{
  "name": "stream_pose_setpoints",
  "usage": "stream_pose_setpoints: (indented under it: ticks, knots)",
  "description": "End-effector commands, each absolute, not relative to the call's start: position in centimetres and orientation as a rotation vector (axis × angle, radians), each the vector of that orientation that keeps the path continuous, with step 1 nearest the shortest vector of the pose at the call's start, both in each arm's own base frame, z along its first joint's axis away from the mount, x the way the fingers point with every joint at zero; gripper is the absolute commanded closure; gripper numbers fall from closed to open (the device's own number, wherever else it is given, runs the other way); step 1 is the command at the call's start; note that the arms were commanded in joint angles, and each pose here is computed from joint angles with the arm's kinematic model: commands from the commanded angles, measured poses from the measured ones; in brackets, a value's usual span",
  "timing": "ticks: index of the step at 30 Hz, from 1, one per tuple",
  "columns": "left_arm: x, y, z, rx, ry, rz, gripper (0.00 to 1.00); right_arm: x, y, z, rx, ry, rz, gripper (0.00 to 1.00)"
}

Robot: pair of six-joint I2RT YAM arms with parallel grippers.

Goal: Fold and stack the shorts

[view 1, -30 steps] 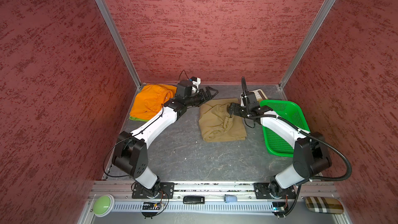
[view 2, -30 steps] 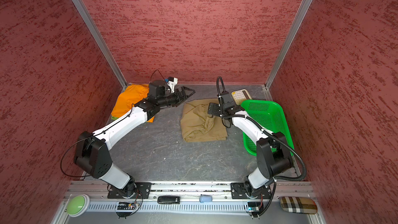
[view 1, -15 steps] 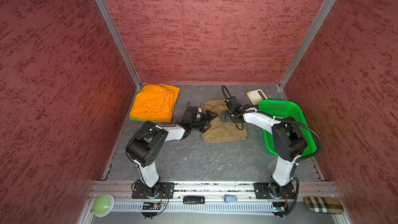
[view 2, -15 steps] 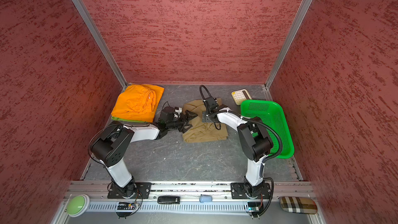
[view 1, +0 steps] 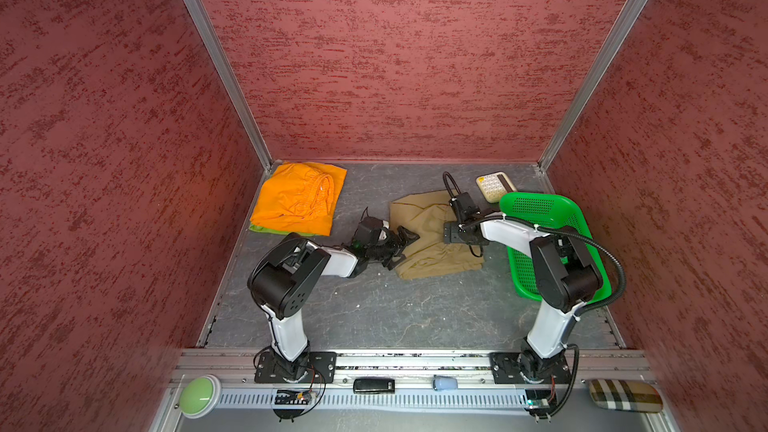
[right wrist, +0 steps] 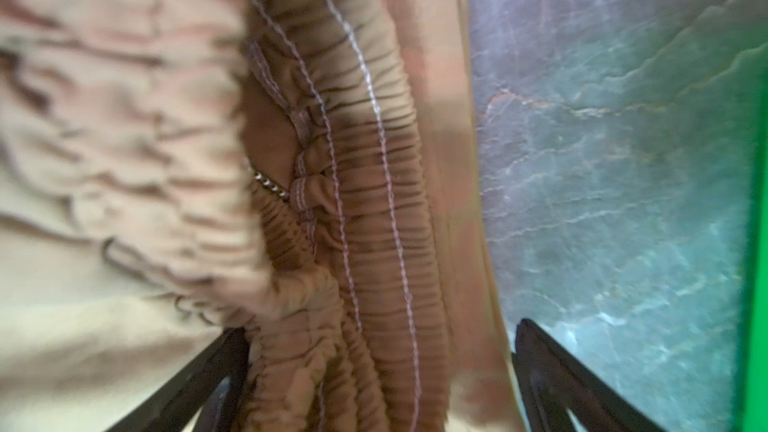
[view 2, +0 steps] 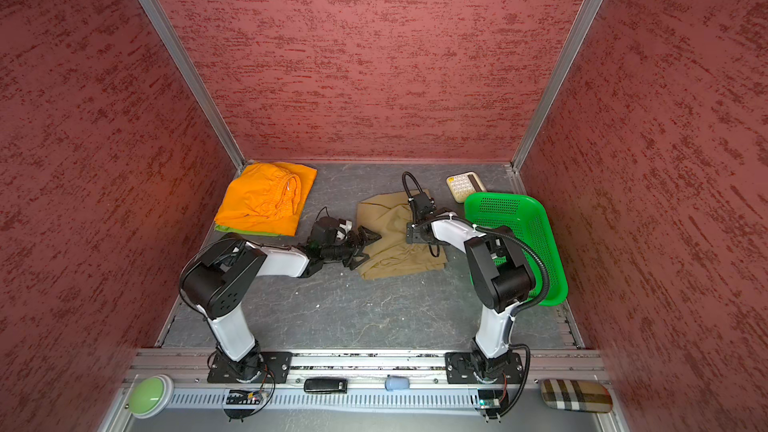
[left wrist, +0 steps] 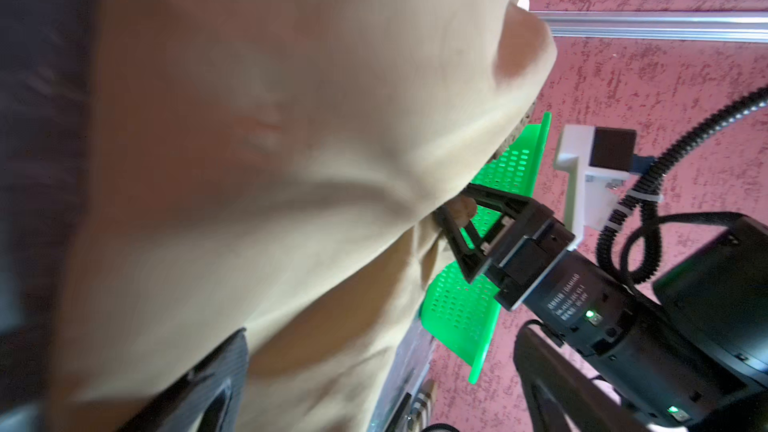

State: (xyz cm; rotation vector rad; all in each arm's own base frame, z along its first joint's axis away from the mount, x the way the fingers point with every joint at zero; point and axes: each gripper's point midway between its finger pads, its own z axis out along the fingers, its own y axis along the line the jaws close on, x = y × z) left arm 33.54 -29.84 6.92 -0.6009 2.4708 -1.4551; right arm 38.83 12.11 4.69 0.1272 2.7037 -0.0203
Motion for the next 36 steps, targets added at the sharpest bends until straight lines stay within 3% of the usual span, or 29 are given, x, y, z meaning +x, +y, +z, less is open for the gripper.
stream_pose_setpoints:
  ticks: [1,4,7,10,13,18,24,31,36]
  knots:
    - [34.4,-29.4,10.5,-0.435,2.467,-1.378,0.01,41.2,13.9,11.8,0.158,2.558,0.181,0.01]
    - [34.8,-29.4,14.8,-0.341,2.405,-1.327,0.01,42.3,18.0,15.4,0.177,2.465,0.512,0.01]
    - [34.7,-29.7,16.7,-0.367,2.321,-1.422,0.01,43.4,22.0,17.3,0.215,2.373,0.855,0.01]
    - [34.0,-31.0,15.5,-0.400,2.304,-1.517,0.01,44.4,25.2,16.9,0.267,2.323,1.139,0.01]
    - [32.9,-32.2,12.9,-0.431,2.360,-1.554,0.01,45.6,26.8,15.8,0.300,2.285,1.271,0.01]
    - [31.6,-33.0,7.9,-0.475,2.506,-1.521,0.01,47.2,26.4,10.4,0.342,2.377,1.237,0.01]
    - [30.8,-30.8,3.7,-0.576,2.646,-1.443,0.01,48.4,21.9,6.3,0.311,2.472,1.018,0.01]
    - [31.7,-30.8,6.5,-0.323,2.666,-1.307,0.01,48.0,21.4,11.3,0.163,2.405,0.994,0.01]
    - [34.5,-27.9,11.8,0.023,2.588,-0.821,0.01,46.7,19.7,14.7,0.134,2.380,0.877,0.01]
